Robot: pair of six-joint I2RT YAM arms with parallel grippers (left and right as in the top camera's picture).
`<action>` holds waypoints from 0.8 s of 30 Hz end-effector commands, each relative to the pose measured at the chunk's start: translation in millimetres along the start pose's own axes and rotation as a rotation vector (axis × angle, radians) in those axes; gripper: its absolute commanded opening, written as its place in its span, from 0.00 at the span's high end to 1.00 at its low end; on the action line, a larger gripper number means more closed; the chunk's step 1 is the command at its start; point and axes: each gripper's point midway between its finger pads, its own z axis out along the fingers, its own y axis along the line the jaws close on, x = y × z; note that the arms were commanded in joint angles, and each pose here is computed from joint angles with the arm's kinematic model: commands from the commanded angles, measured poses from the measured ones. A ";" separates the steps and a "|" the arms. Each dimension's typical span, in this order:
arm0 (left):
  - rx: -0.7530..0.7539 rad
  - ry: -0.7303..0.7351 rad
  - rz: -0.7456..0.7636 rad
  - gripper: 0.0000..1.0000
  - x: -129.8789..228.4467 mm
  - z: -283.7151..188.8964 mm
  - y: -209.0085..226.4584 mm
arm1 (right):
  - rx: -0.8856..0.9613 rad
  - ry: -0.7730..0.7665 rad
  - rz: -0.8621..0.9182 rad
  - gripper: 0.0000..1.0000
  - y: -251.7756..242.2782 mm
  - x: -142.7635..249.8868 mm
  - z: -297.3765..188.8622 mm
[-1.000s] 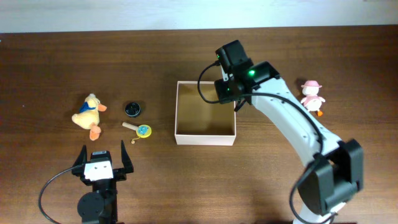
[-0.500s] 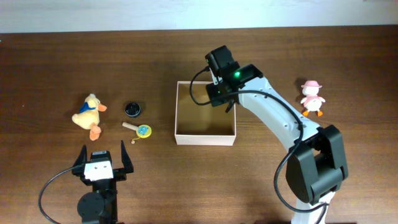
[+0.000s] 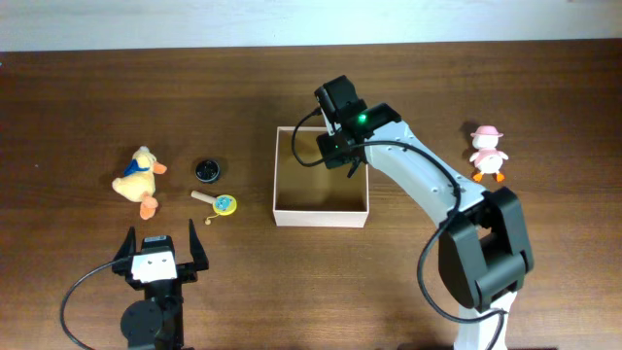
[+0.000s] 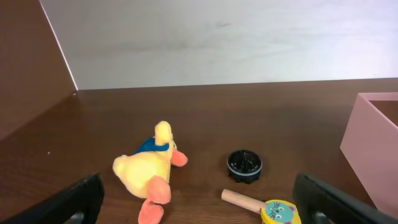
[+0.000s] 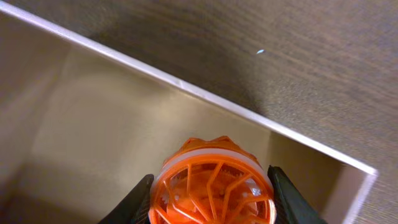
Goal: Pack container
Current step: 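Lift orange toy and carry it over the box with right gripper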
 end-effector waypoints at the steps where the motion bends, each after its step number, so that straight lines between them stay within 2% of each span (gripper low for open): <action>1: 0.013 -0.004 0.009 0.01 0.6 -0.1 -2.4 | -0.007 0.002 -0.026 0.72 5.0 -1.5 4.9; 13: 0.013 -0.004 0.009 0.01 0.6 -0.1 -2.3 | 0.001 0.010 -0.137 0.72 3.9 -0.2 12.8; 24: 0.013 -0.004 0.009 0.01 0.6 -0.1 -2.3 | 0.003 0.059 -0.142 0.72 4.3 10.9 32.2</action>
